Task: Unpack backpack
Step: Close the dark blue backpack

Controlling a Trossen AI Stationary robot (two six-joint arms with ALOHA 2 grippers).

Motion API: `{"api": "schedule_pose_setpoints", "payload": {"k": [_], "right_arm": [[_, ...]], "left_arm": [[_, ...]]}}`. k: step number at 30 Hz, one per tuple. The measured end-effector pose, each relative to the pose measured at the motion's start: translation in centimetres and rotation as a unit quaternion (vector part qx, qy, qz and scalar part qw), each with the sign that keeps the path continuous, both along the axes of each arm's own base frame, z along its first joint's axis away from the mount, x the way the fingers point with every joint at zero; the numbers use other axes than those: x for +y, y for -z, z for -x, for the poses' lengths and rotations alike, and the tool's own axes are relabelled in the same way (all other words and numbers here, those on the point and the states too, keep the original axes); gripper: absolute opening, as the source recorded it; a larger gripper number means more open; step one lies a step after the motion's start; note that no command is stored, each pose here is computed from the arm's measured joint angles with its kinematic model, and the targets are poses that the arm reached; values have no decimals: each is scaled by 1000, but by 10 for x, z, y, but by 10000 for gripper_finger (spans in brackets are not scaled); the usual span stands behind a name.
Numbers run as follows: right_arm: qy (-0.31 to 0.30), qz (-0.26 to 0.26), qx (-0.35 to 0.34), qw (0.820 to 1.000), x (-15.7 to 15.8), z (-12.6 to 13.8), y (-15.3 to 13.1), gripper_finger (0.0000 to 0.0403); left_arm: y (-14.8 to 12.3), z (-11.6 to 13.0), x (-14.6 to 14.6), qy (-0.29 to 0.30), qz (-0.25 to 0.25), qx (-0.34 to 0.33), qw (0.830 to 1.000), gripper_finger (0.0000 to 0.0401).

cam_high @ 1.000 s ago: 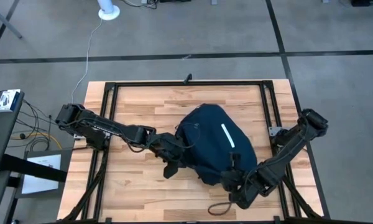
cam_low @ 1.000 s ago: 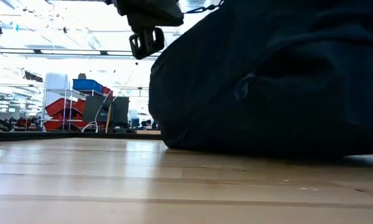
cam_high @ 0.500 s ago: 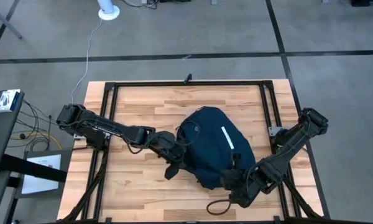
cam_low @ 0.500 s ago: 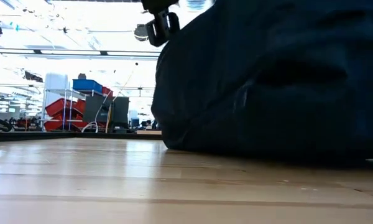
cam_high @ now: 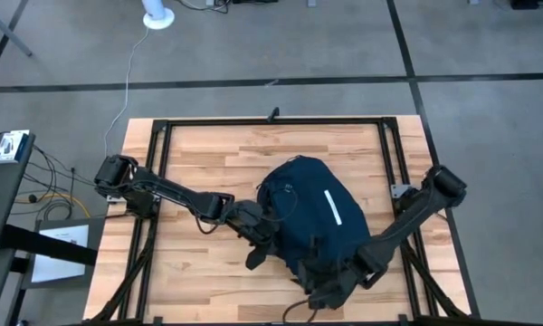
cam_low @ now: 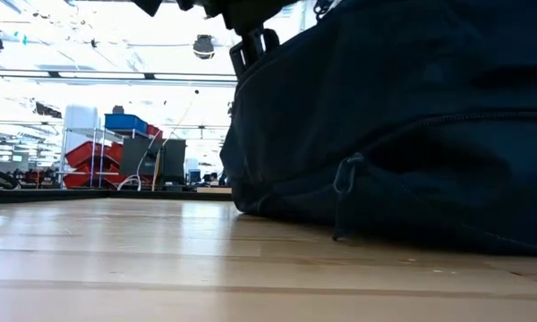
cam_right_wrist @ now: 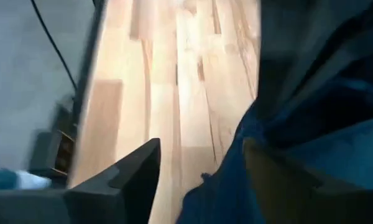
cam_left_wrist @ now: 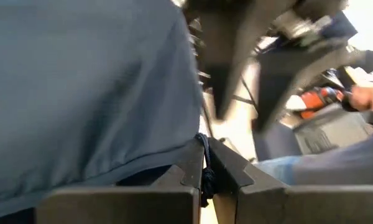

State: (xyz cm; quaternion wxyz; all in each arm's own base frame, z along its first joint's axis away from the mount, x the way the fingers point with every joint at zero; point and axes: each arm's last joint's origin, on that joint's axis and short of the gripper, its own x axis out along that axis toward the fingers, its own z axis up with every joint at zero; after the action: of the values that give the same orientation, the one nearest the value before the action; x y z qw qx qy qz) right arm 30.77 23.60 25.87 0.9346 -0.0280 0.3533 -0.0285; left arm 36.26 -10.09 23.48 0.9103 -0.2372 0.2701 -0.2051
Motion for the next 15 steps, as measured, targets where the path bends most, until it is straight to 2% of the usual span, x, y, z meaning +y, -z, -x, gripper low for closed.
{"api": "schedule_pose_setpoints", "payload": {"k": [3,6,8,11,15], "right_arm": [[28,41,12,999,2,-6,14,239],[66,78,-19,995,2,-11,9,243],[68,93,-24,993,2,-10,8,244],[68,101,-11,992,-1,-11,12,244],[55,82,7,995,-2,-15,15,244]], "left_arm": [[0,1,-1,19,6,1,1000,0],[1,1,-2,23,2,6,1000,0],[1,1,-2,24,1,5,1000,0],[1,1,-2,25,0,1,1000,0],[1,1,-2,27,-3,1,1000,0]]}}
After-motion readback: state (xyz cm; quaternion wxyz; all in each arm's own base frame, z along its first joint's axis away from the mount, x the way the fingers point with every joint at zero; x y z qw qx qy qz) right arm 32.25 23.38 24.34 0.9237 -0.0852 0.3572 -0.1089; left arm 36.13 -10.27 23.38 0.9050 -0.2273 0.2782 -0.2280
